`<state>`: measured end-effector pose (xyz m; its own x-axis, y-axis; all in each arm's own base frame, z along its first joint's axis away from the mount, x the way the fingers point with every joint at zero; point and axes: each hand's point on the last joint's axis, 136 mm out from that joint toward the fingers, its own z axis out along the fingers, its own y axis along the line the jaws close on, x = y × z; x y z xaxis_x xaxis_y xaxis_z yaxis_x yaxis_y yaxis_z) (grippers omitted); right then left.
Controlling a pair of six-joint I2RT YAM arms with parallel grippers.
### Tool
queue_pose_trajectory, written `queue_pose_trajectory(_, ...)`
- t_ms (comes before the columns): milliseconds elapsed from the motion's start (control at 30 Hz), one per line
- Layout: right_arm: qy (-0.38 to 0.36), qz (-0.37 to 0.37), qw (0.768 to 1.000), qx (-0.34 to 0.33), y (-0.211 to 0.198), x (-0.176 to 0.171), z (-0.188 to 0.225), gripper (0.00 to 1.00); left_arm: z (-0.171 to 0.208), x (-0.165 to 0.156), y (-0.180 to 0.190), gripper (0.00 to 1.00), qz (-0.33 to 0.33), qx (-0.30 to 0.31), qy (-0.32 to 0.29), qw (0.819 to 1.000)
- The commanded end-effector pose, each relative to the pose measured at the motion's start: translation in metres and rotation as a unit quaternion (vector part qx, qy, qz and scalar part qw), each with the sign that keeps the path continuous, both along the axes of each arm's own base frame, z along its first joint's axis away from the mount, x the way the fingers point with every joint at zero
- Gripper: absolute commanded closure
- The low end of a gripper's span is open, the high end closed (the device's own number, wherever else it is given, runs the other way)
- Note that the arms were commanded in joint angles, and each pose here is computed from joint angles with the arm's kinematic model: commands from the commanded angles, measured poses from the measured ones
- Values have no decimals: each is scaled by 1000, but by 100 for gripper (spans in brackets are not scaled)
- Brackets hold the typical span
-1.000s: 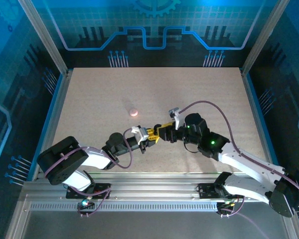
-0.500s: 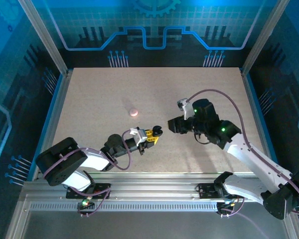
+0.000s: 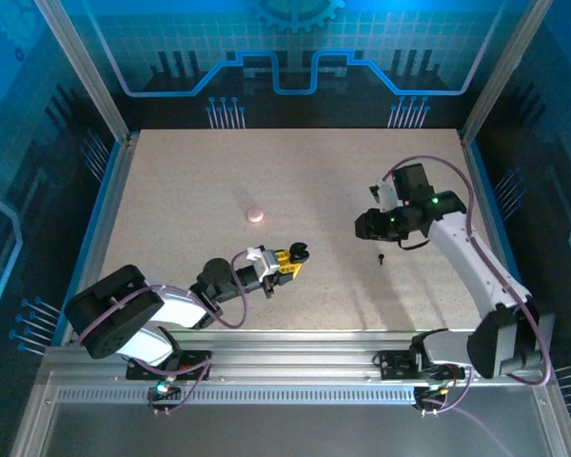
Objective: Insert the wireless bluetooth earbuds into the charging case
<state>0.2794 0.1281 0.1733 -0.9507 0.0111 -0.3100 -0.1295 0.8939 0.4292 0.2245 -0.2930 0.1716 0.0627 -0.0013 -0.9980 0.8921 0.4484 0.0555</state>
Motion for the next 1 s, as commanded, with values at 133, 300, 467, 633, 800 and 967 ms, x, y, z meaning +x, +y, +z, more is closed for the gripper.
queue_pose_trajectory(133, 91, -24, 994, -60, -42, -10, -31, 63, 10, -7, -7, 90, -27, 6, -28, 999)
queue_pose_trajectory(300, 128, -55, 985, -98, -72, -7, -50, 63, 10, -6, -9, 90, -28, 14, -29, 999)
queue_pose_trajectory(467, 157, -72, 977, -127, -93, -4, -70, 62, 7, -5, -11, 90, -31, 26, -25, 999)
queue_pose_trajectory(633, 189, -70, 970, -137, -99, -3, -91, 62, 3, -4, -11, 90, -28, 30, -22, 999)
queue_pose_trajectory(800, 211, -60, 966, -135, -95, 0, -110, 64, 3, -3, -11, 90, -25, 30, -21, 999)
queue_pose_trajectory(967, 210, -58, 969, -116, -87, 10, -119, 64, 2, -2, -11, 90, -23, 32, -21, 999)
